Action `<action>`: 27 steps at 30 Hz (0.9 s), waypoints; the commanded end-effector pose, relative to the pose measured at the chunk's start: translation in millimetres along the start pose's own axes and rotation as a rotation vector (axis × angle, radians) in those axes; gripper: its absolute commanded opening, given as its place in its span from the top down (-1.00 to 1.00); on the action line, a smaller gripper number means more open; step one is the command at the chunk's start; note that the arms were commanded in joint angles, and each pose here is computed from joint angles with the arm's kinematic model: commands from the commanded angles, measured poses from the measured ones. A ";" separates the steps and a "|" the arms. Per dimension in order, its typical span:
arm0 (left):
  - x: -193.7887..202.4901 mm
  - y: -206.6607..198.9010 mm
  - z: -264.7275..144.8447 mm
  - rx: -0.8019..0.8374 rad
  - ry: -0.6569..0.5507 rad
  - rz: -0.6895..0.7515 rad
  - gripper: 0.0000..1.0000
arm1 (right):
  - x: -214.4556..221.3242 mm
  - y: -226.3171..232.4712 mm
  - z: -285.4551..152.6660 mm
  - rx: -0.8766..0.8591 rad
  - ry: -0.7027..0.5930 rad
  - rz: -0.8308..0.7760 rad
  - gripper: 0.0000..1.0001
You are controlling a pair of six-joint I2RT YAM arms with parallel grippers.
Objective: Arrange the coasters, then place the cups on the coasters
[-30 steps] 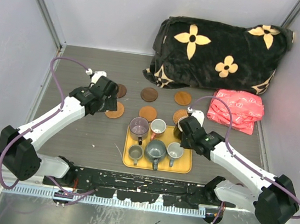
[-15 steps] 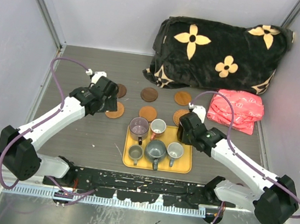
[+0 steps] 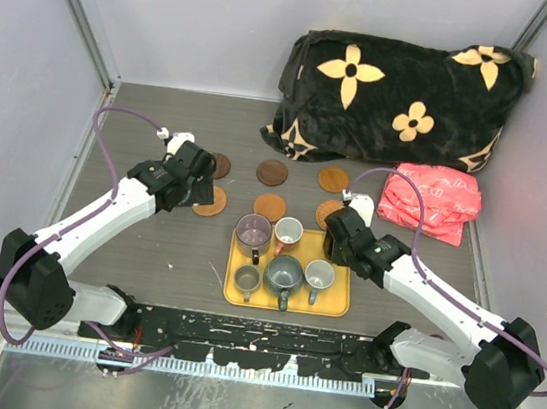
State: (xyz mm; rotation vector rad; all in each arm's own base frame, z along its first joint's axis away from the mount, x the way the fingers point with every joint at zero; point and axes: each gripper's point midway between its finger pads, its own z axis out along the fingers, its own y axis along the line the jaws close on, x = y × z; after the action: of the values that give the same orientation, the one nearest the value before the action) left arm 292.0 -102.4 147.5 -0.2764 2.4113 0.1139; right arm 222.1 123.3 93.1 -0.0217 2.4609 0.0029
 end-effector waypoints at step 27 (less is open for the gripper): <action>-24.0 -6.0 -10.6 0.029 -0.073 -0.041 -0.96 | -139.9 34.1 -12.9 0.014 -0.480 0.027 0.99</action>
State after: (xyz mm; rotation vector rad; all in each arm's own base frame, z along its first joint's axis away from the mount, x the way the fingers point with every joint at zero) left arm 293.4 -103.2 148.2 -0.2767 2.4057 0.1090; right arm 278.8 142.3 124.3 -0.0857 2.2127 -0.0770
